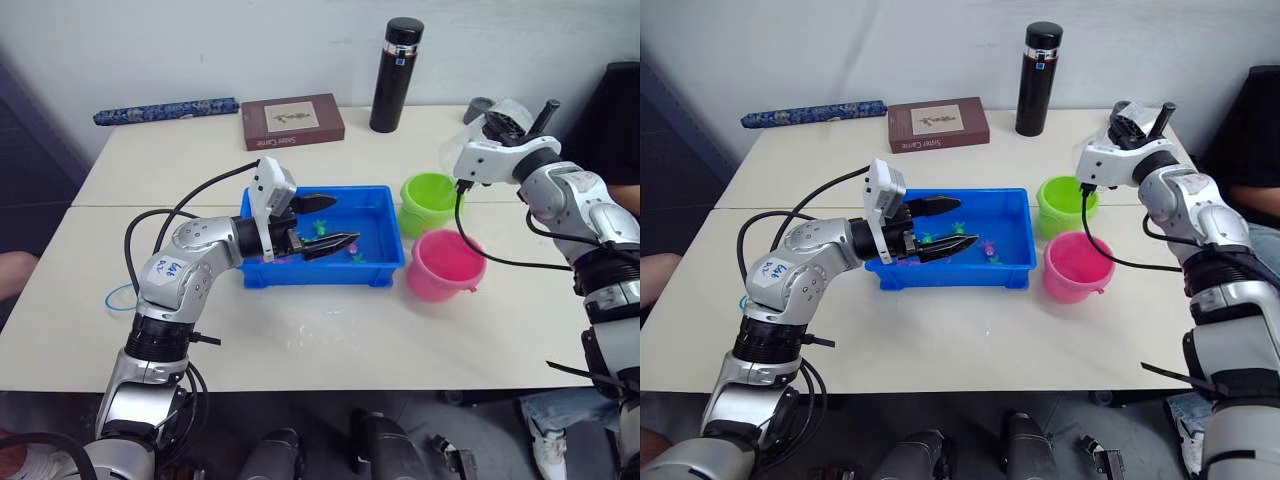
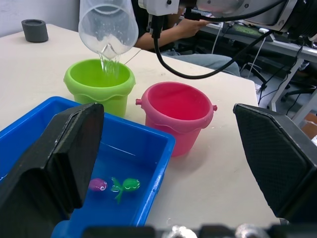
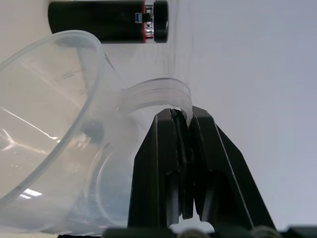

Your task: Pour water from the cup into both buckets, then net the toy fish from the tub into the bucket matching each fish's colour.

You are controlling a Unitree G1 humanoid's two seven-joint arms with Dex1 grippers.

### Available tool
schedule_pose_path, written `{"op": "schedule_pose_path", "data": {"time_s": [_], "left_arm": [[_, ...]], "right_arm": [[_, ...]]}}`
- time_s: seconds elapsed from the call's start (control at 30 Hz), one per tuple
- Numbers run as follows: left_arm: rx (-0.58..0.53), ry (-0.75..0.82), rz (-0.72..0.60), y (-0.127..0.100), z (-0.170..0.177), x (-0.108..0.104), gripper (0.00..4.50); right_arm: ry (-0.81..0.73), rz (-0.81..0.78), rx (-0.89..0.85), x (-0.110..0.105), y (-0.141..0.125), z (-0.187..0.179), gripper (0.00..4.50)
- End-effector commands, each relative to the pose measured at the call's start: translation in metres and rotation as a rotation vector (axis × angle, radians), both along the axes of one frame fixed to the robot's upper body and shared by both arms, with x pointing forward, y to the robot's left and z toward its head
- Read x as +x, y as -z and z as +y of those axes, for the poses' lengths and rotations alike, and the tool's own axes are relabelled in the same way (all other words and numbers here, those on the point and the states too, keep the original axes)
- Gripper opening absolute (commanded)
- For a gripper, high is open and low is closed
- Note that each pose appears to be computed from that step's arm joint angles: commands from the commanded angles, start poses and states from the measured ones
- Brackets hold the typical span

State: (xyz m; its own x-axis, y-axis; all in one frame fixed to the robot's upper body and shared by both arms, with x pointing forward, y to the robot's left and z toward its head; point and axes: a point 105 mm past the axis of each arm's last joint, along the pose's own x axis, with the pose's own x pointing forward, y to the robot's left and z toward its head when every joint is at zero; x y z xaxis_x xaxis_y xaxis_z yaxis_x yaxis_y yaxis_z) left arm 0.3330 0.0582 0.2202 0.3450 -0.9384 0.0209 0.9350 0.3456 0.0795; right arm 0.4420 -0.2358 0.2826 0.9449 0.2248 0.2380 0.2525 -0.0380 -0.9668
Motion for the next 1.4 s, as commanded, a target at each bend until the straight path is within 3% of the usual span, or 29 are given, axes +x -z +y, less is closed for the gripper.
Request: {"op": "schedule_pose_path", "data": {"time_s": [0.03,0.3,0.5,0.6,0.83,0.97,1.13,1.4], "left_arm": [[-0.018,0.012,-0.047,-0.012,-0.001,-0.004,4.50],[-0.018,0.022,-0.047,-0.012,-0.003,-0.003,4.50],[-0.025,0.049,-0.044,-0.012,-0.003,-0.007,4.50],[-0.027,0.128,-0.039,-0.012,-0.003,-0.019,4.50],[0.034,0.375,0.041,-0.001,-0.001,-0.056,4.50],[0.086,0.464,0.038,0.007,-0.005,-0.066,4.50],[0.073,0.501,0.022,0.004,-0.012,-0.064,4.50],[0.060,0.555,0.012,0.001,-0.020,-0.064,4.50]], "right_arm": [[-0.025,-0.087,-0.033,-0.006,-0.025,0.004,0.01],[-0.031,-0.091,0.020,-0.008,-0.029,0.002,0.01],[0.013,-0.012,0.752,-0.007,-0.017,-0.044,0.01],[0.033,-0.015,0.944,-0.020,-0.012,-0.063,0.01],[0.124,-0.109,1.404,-0.085,0.012,-0.117,0.01],[0.138,-0.014,1.693,-0.126,0.063,-0.114,0.01],[0.219,-0.059,1.896,-0.162,0.104,-0.117,0.01],[0.348,-0.097,1.992,-0.193,0.158,-0.106,0.01]]}}
